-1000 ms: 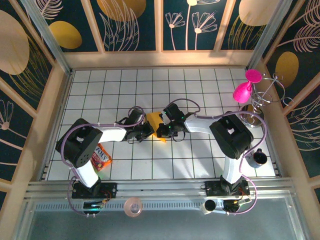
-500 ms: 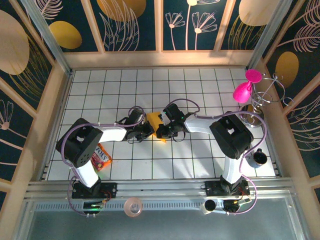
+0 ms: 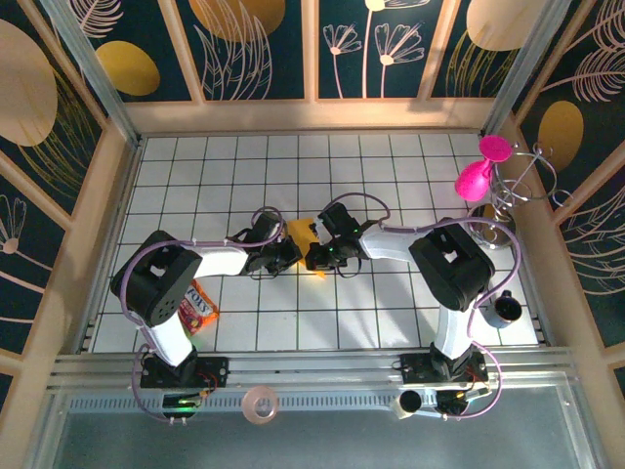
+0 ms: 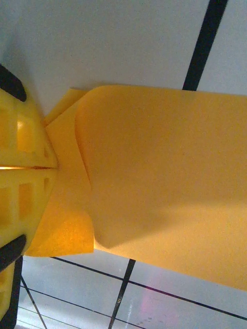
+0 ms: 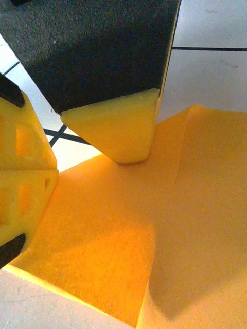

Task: Fold a paper plane with a square sheet of paper (pick it up from the middle)
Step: Third fold the triangle at the center of the table.

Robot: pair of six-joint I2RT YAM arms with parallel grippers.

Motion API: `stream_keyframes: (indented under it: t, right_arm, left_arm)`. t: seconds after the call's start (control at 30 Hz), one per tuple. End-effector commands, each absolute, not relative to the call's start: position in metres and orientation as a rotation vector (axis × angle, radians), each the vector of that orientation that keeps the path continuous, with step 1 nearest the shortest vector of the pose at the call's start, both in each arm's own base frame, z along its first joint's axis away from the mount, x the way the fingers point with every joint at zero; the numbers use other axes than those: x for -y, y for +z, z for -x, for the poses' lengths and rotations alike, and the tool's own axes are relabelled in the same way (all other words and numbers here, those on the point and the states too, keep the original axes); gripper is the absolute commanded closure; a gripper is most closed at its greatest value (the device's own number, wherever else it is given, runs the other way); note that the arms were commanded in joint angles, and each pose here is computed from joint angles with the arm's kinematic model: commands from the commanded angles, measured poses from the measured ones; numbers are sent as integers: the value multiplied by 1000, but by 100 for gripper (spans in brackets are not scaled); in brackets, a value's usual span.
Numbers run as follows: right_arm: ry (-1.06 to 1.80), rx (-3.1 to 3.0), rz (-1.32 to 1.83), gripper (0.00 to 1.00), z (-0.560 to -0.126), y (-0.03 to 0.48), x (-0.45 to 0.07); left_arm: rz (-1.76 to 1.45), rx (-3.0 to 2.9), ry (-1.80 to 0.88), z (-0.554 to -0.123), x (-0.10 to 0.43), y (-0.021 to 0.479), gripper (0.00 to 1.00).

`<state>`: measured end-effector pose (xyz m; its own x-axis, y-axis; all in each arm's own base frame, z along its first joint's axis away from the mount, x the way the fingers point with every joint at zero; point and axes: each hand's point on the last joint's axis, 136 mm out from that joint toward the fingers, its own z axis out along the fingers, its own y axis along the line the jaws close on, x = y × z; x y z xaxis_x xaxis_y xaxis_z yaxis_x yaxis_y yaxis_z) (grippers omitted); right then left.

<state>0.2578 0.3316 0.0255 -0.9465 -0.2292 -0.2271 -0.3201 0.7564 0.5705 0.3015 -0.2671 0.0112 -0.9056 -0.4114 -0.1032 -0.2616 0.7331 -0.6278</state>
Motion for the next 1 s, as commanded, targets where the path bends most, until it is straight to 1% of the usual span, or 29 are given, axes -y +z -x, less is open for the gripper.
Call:
stream_keyframes:
  t: [0.0,0.47,0.97]
  right_arm:
    - [883,-2832,450,99,-257,21,-327]
    - [841,-2856,451,99,-255,13,-321]
    - [767,-2931,504,100,-235,-2,-301]
  left_arm:
    - [569,-2836,-708,-278,242,-28,92]
    - [557,-2842,-686,-279,241,-29,92]
    - [584,-2839,-629,-279,232,-34,92]
